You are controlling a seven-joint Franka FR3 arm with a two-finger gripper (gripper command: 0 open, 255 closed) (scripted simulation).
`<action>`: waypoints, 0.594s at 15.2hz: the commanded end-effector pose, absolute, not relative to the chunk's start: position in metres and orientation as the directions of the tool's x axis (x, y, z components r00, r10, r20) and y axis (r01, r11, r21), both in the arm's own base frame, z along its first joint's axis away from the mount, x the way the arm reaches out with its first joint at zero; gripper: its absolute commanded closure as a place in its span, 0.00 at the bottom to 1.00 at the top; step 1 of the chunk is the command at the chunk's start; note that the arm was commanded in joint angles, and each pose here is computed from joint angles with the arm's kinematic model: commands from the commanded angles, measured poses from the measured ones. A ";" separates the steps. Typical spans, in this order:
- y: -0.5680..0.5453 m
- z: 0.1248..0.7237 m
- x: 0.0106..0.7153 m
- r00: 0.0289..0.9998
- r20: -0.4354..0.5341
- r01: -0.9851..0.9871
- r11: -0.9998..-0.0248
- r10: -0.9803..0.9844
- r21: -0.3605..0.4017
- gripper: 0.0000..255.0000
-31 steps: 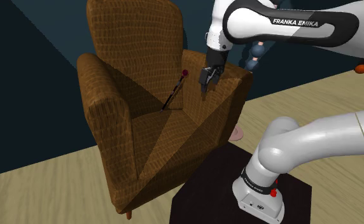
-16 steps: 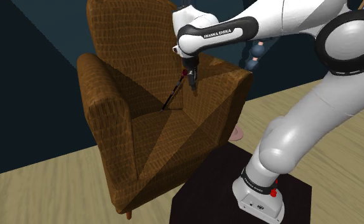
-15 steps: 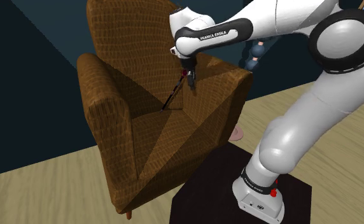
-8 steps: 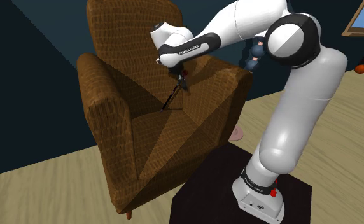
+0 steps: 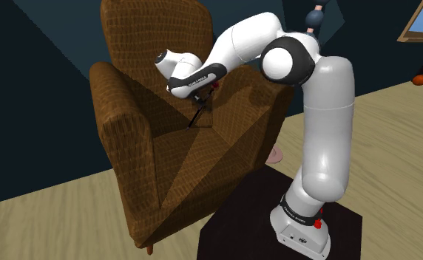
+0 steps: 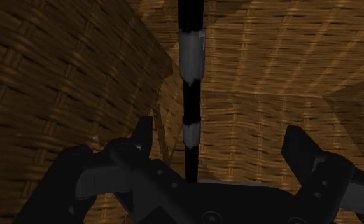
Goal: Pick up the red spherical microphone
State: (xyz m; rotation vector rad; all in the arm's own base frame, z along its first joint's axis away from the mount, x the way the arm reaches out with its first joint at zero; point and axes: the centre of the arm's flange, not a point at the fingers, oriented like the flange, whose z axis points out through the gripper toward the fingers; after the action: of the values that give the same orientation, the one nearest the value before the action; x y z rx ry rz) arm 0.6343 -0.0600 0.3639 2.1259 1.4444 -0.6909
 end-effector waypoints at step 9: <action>-0.058 0.304 0.652 0.234 -0.677 0.965 -0.254 0.698 0.071 0.00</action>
State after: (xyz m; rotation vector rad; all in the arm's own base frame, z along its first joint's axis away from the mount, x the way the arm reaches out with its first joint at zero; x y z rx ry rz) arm 0.6493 -0.0570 0.3415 2.0396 1.4803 -0.7211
